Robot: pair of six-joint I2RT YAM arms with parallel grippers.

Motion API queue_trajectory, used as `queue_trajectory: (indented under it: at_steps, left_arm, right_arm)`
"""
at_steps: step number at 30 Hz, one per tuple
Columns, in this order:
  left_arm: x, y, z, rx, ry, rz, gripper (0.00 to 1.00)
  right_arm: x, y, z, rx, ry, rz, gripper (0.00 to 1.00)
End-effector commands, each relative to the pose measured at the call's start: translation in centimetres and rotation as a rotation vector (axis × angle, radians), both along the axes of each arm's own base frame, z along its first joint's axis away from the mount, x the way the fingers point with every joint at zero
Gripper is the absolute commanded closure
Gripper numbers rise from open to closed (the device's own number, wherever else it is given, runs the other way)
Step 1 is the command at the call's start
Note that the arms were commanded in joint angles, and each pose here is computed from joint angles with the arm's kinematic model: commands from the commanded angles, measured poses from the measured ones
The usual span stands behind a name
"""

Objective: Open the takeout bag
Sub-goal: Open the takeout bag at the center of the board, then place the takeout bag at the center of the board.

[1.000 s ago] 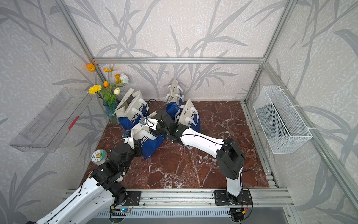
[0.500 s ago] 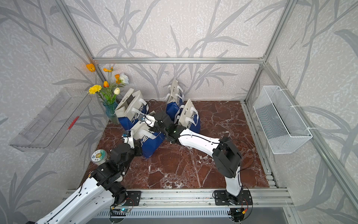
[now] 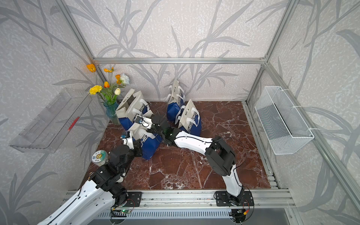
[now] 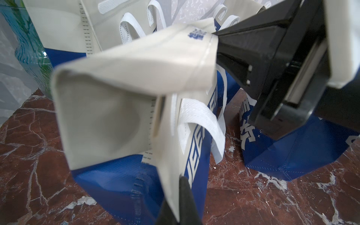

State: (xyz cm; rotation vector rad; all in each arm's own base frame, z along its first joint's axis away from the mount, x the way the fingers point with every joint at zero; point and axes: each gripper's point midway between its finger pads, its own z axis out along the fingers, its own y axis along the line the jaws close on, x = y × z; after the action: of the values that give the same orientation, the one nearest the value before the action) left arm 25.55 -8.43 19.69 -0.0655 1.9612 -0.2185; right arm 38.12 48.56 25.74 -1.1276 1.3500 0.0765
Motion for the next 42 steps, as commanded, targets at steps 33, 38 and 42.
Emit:
queue_trajectory:
  at_steps: [33,38,42]
  left_arm:
    - [0.2,1.7,-3.4,0.161,0.155,0.086,1.00]
    - [0.5,1.4,-3.2,0.150,0.151,0.084,1.00]
    - [0.8,1.0,-2.5,0.089,0.115,0.089,1.00]
  right_arm:
    - [3.1,-6.9,14.7,-0.115,-0.334,-0.231,1.00]
    - [2.9,-6.5,14.7,-0.143,-0.347,-0.217,1.00]
    - [2.4,-6.8,13.8,-0.125,-0.268,-0.207,0.67]
